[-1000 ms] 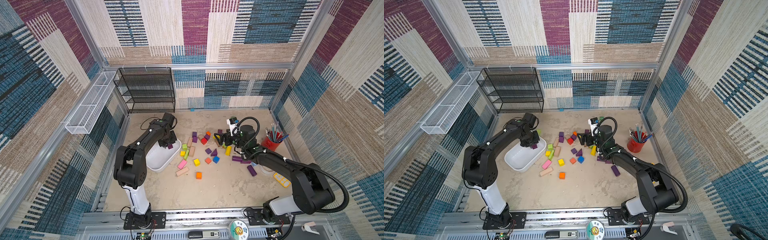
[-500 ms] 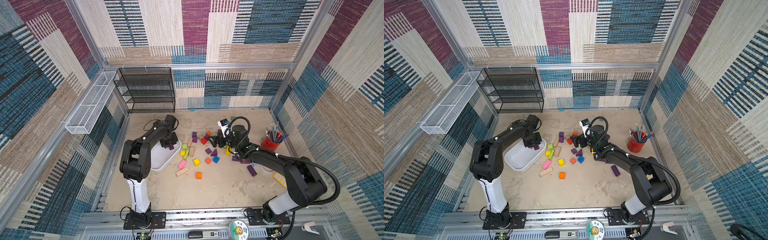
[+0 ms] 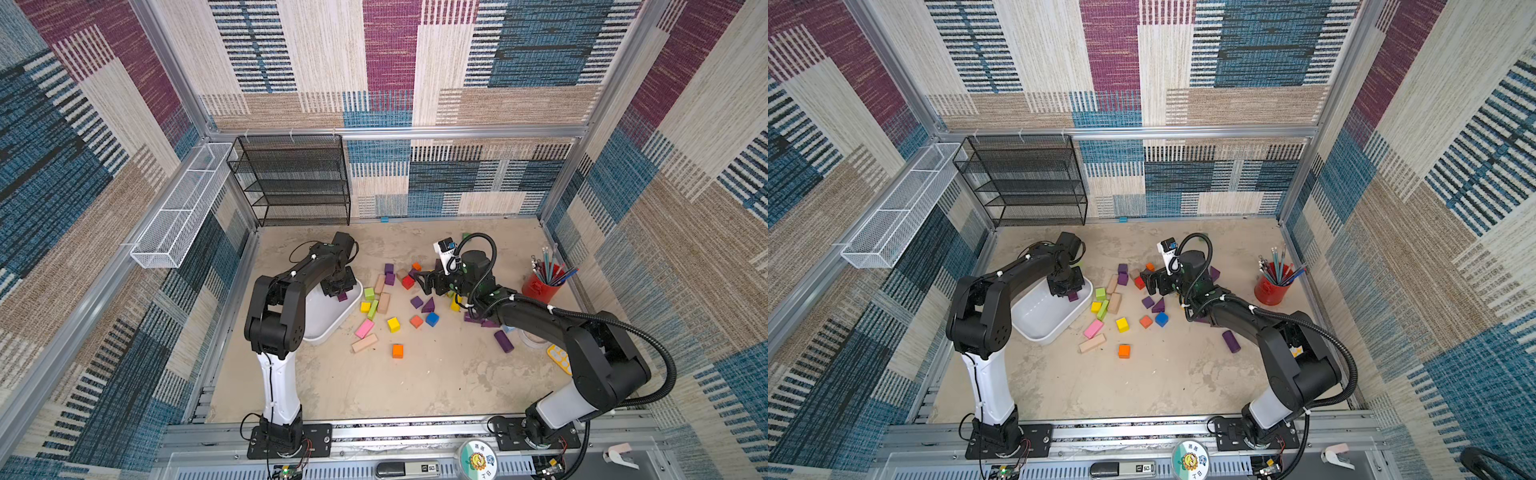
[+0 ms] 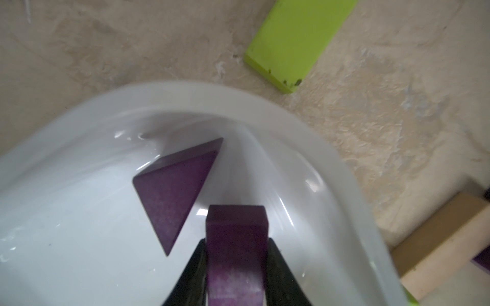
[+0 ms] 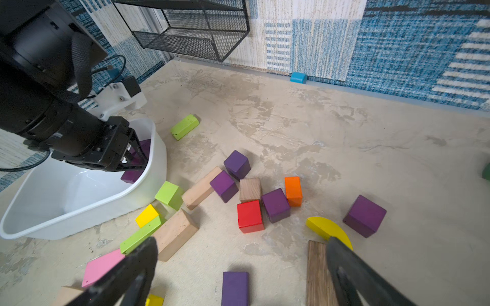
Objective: Pick purple bricks into the storage bin
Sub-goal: Place the building block in the storage box.
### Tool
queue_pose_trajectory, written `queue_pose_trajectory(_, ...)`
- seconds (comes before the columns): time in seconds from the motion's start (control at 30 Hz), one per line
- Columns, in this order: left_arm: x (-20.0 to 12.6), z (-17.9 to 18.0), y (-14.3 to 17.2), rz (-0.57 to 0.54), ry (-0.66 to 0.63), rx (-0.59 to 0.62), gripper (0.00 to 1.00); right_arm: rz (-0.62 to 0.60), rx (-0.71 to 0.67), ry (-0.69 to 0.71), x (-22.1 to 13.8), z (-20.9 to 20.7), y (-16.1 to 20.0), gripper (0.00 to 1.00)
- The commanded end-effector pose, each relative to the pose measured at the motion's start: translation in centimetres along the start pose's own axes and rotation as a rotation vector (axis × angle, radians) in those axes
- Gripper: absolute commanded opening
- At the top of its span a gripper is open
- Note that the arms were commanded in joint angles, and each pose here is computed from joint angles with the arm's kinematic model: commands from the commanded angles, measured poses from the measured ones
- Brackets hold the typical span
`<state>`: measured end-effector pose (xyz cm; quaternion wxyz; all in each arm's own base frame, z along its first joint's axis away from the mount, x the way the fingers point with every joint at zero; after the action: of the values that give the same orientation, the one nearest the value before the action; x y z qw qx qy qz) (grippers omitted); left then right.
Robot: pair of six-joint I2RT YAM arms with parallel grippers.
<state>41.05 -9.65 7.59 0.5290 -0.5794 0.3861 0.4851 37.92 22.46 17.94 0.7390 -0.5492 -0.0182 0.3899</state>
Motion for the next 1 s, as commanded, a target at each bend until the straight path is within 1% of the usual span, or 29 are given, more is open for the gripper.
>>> queue_pose_trajectory(0.0, -0.1, 0.3, -0.6, -0.021, -0.024, 0.048, 0.3, -0.018, 0.002, 0.023, 0.1, -0.3, -0.5, 0.99)
queue_pose_trajectory(0.2, -0.3, 0.1, -0.9, -0.029, -0.012, 0.061, 0.38, -0.021, 0.018, 0.049, 0.2, -0.6, -0.5, 0.99)
queue_pose_trajectory(0.5, -2.0, 0.4, -0.7, -0.061, -0.004, 0.082, 0.47, -0.027, 0.038, 0.072, 0.3, -1.0, -0.7, 0.99)
queue_pose_trajectory(0.67, -3.6, 0.5, -0.6, -0.089, 0.011, 0.086, 0.52, -0.039, 0.044, 0.083, 0.1, -1.1, -0.9, 0.99)
queue_pose_trajectory(0.83, -5.4, 0.4, -0.6, -0.123, 0.008, 0.102, 0.54, -0.044, 0.05, 0.092, 0.1, -1.3, -0.9, 0.99)
queue_pose_trajectory(0.97, -7.1, 0.0, -0.7, -0.156, 0.006, 0.136, 0.58, -0.047, 0.051, 0.1, 0.1, -1.4, -0.8, 0.99)
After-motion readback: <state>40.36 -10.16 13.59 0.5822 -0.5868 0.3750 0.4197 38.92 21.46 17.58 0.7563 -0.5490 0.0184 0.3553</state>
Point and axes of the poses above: each gripper's point midway between its finger pads, its own x axis out along the fingers, its own z axis along the line the jaws close on, y = z × x, the point moved 3 cm from there along -x, back along the fingers, and after that the axes turned 13 degrees about x, right-handed, at the moved point
